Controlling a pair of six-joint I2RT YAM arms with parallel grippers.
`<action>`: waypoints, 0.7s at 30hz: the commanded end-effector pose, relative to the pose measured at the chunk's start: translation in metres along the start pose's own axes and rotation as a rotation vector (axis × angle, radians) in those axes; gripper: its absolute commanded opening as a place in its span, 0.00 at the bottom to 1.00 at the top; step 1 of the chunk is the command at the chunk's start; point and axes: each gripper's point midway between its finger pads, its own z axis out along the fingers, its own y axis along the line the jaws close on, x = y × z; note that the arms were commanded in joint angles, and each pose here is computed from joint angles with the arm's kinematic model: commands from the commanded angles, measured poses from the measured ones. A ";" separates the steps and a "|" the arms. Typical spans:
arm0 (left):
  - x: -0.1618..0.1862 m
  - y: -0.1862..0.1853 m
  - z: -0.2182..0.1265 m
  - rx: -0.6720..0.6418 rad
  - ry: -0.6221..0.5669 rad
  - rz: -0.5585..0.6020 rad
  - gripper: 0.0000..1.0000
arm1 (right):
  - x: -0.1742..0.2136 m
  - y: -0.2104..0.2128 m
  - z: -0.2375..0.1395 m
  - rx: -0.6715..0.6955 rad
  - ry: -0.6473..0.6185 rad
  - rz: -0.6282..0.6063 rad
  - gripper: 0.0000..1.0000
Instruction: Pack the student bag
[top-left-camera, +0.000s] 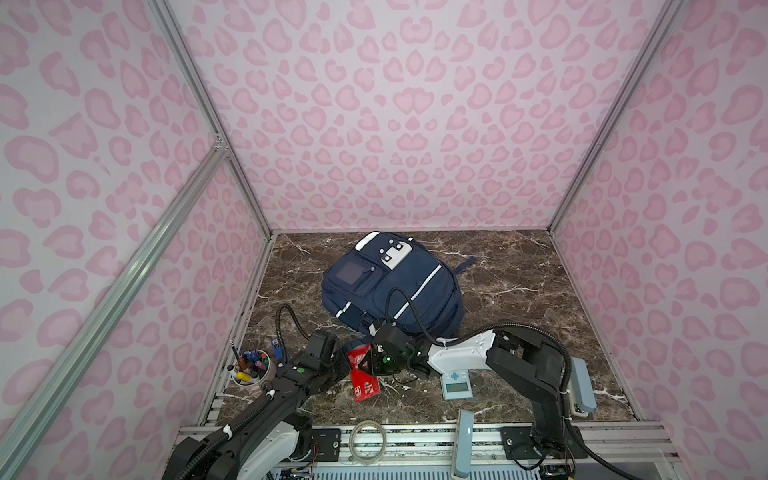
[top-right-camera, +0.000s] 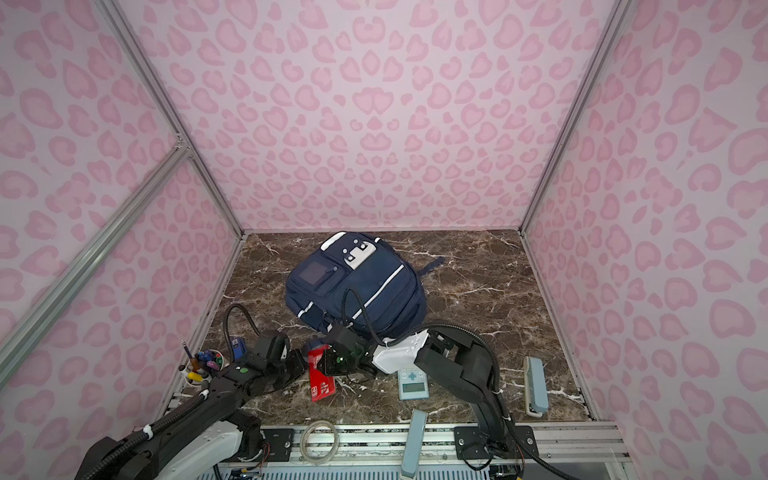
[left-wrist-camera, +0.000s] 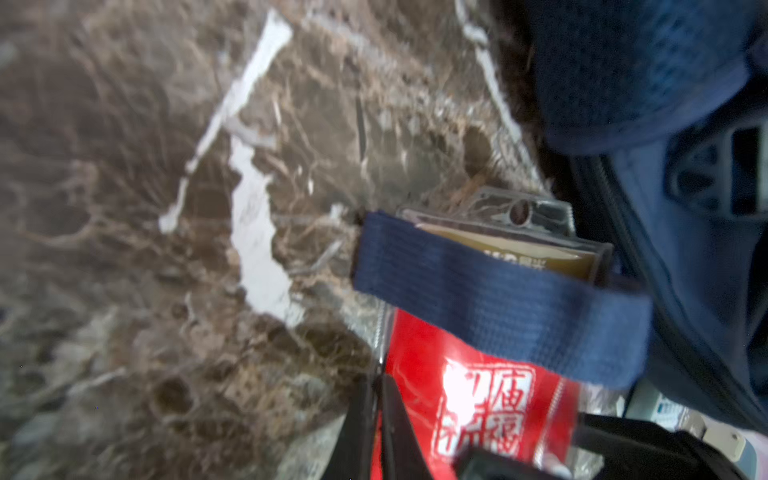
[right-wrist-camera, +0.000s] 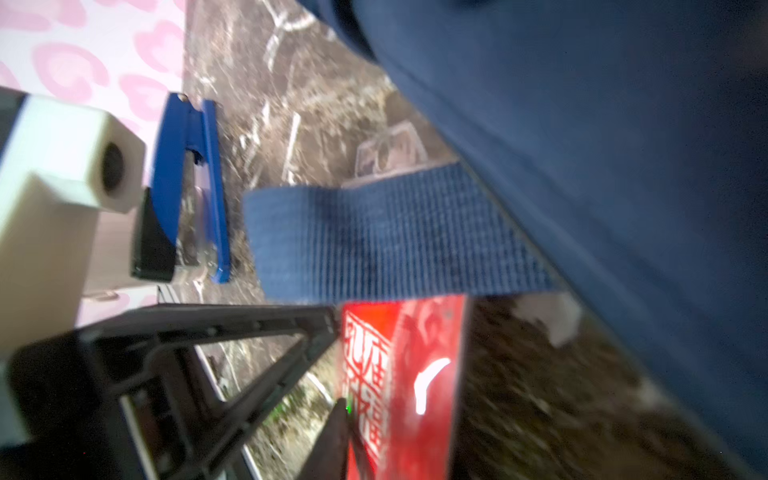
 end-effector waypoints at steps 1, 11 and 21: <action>0.000 0.003 -0.009 -0.029 -0.002 0.014 0.12 | -0.001 -0.003 -0.011 0.023 -0.024 -0.041 0.01; -0.059 -0.064 -0.085 0.121 -0.269 0.207 0.47 | 0.023 -0.024 -0.077 0.128 0.018 -0.100 0.00; -0.076 -0.191 -0.107 0.228 -0.262 0.555 0.67 | 0.002 -0.053 -0.183 0.237 -0.123 -0.121 0.00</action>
